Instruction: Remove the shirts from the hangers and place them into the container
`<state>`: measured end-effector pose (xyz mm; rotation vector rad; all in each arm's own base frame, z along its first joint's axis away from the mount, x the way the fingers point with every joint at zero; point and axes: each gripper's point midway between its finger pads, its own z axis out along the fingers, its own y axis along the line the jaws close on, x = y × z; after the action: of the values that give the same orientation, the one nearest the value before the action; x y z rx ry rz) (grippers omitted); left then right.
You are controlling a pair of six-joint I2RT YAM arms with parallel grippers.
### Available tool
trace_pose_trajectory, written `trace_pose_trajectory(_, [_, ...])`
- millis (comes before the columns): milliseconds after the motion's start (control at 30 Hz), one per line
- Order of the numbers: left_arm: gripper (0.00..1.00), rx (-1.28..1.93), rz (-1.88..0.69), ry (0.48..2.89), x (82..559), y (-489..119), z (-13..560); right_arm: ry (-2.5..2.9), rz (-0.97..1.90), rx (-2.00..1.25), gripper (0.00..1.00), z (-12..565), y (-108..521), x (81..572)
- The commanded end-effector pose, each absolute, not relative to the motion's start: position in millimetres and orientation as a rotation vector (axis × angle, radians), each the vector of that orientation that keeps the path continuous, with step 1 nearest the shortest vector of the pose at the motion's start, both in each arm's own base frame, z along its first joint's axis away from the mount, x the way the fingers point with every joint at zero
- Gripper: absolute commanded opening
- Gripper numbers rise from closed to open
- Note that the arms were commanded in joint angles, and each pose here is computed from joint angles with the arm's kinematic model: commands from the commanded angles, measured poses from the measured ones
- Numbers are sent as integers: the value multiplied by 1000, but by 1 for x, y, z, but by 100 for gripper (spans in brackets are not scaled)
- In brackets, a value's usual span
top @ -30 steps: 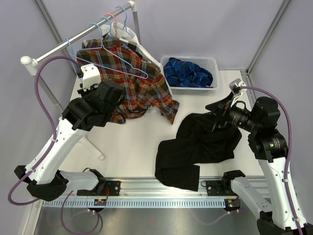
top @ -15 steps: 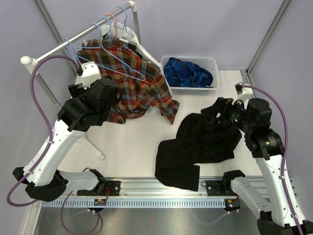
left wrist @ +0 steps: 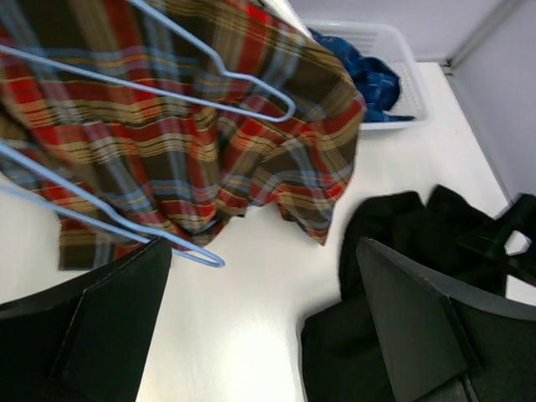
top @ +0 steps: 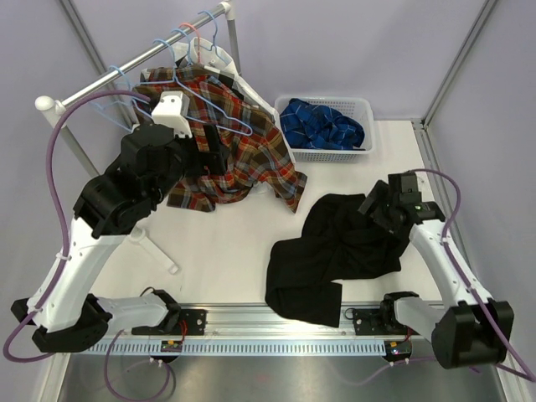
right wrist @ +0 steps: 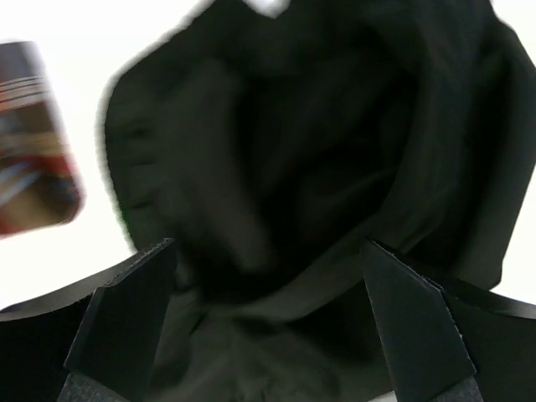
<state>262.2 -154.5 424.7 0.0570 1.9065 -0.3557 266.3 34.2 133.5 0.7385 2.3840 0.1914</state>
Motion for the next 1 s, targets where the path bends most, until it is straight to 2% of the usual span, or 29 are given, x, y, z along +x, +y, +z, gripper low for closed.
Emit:
trace_pose_trajectory(0, [99,191,-503,1854,256,-182,434,2319,130,885,99,118,22,283])
trace_pose_trajectory(367, [99,218,-523,1850,244,-177,422,2511,99,1003,99,34,42,279])
trace_pose_trajectory(667, [99,175,-492,1846,242,-166,418,2636,51,845,98,24,67,296])
trace_pose_trajectory(800, [99,142,-488,1858,242,-163,412,2715,81,689,77,24,87,310])
trace_pose_trajectory(833, [99,118,-493,1853,242,-161,413,2715,97,663,63,29,93,319])
trace_pose_trajectory(900, [99,101,-481,1859,243,-159,409,2738,103,627,41,25,96,324])
trace_pose_trajectory(933, [99,88,-484,1853,242,-157,410,2732,127,617,22,28,100,330])
trace_pose_trajectory(967, [99,79,-479,1849,242,-155,410,2736,135,611,11,27,101,332])
